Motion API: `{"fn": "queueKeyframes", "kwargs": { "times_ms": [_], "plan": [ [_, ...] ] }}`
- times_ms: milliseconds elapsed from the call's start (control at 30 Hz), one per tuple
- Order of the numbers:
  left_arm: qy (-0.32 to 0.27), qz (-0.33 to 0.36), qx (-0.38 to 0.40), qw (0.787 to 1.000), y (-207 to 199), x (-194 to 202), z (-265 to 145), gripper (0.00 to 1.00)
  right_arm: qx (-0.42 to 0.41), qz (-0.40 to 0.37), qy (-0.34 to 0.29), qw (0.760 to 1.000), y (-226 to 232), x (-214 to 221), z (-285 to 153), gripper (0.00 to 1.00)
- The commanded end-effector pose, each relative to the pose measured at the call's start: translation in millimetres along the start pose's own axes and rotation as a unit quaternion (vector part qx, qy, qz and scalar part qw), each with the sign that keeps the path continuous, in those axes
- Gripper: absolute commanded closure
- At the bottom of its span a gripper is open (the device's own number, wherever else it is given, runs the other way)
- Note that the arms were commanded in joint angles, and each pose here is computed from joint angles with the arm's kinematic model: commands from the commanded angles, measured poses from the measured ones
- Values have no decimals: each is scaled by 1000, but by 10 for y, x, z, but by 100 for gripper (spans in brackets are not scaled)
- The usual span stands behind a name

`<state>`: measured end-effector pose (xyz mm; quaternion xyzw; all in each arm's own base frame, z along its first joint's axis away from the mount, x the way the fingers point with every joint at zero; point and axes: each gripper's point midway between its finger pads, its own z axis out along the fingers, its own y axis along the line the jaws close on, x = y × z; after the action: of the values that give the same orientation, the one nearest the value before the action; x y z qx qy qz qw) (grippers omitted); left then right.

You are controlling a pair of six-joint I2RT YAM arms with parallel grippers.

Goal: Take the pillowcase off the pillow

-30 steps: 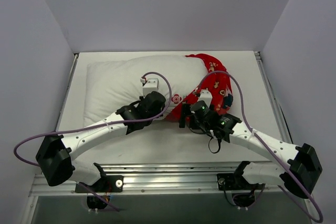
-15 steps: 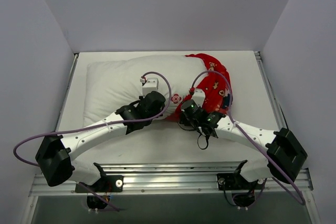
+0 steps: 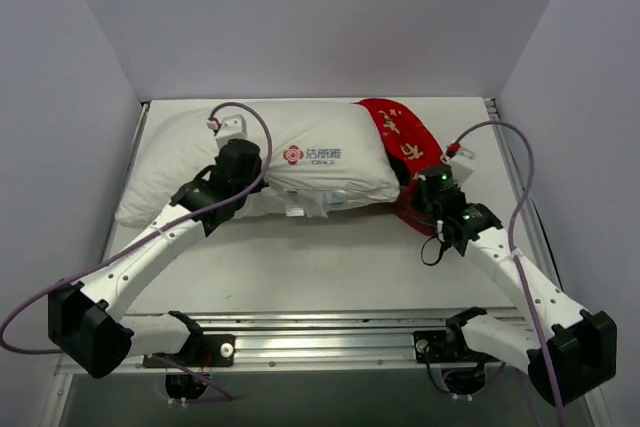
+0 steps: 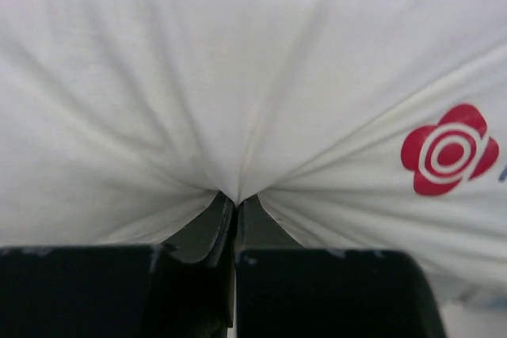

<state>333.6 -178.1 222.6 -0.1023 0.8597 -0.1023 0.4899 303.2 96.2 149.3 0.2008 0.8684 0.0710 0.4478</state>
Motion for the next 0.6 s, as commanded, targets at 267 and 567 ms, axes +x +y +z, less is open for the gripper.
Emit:
{"fn": "queueKeyframes", "kwargs": {
  "times_ms": [267,567],
  "plan": [
    [-147,17,-139,979,853,-1845,-181,98,58,108,-233,965,-394,-2320,-875,100],
    [-119,36,-138,983,856,-1743,56,98,-76,41,-319,944,550,-3726,-1543,100]
  ]
}}
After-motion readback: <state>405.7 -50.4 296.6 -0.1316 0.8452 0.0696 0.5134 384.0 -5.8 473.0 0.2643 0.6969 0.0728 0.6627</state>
